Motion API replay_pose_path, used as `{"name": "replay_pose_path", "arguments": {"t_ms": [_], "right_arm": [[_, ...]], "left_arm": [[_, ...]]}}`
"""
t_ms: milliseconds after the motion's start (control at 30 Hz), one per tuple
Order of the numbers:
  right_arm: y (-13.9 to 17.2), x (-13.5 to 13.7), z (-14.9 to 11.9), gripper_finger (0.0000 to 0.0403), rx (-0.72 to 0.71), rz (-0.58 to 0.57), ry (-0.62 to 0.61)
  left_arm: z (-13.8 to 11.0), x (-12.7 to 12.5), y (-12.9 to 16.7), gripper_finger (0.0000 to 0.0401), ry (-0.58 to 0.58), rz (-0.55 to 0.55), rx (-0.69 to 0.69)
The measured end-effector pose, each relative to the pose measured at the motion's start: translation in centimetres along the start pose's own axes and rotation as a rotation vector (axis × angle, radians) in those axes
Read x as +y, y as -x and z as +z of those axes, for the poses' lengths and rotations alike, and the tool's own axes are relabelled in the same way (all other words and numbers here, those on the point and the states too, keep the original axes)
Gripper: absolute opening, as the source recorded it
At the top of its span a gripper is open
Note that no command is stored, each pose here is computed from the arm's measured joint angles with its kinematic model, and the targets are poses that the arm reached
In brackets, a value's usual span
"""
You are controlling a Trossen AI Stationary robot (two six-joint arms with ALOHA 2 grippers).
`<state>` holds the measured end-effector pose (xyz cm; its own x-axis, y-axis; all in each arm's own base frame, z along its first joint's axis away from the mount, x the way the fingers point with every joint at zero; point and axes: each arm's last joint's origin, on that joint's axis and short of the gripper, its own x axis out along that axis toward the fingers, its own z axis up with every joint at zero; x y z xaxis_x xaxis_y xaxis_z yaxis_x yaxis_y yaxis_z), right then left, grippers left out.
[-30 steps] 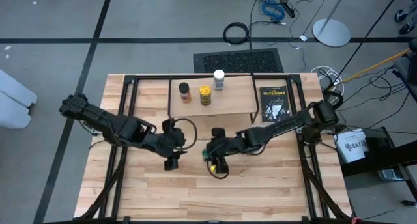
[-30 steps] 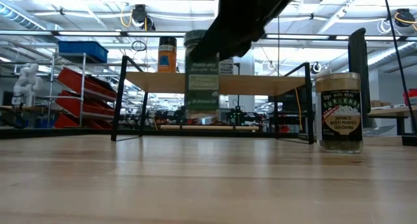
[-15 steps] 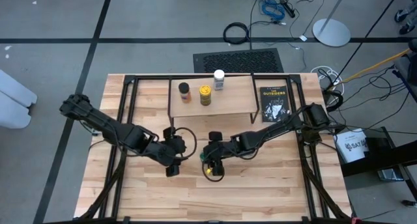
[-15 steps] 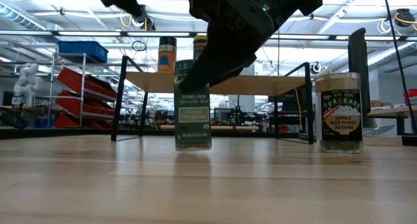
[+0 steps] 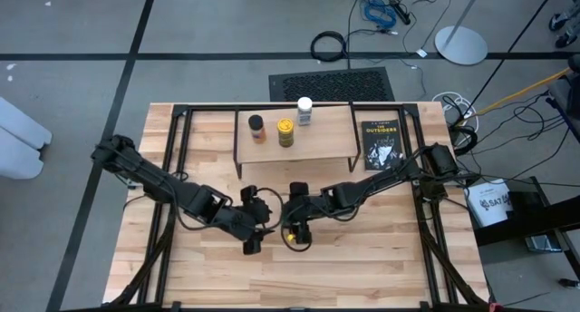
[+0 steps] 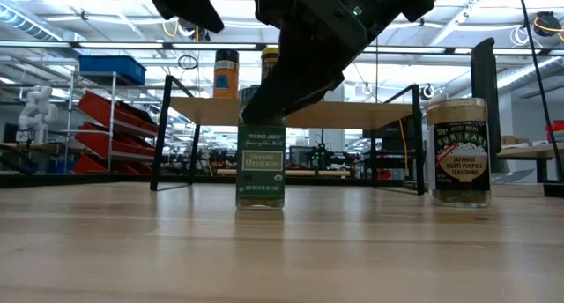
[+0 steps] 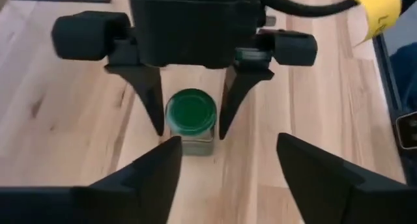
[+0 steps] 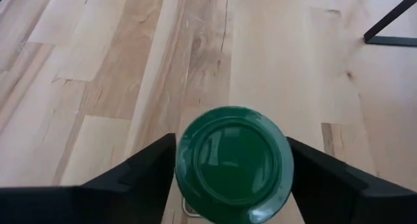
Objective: Shelf spices
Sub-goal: Remove the green seasoning bottle from the shelf
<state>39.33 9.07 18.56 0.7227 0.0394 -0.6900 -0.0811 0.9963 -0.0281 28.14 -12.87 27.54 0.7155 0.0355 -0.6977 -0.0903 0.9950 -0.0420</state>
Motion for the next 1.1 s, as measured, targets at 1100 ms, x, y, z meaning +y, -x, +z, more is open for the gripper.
{"name": "replay_pose_path", "arguments": {"t_ms": [1100], "right_arm": [[17.2, 1.5, 1.7, 0.0292, -0.008, 0.058, -0.028]], "left_arm": [[-0.4, 1.2, -7.7, 0.0362, -0.032, 0.126, 0.041]]}}
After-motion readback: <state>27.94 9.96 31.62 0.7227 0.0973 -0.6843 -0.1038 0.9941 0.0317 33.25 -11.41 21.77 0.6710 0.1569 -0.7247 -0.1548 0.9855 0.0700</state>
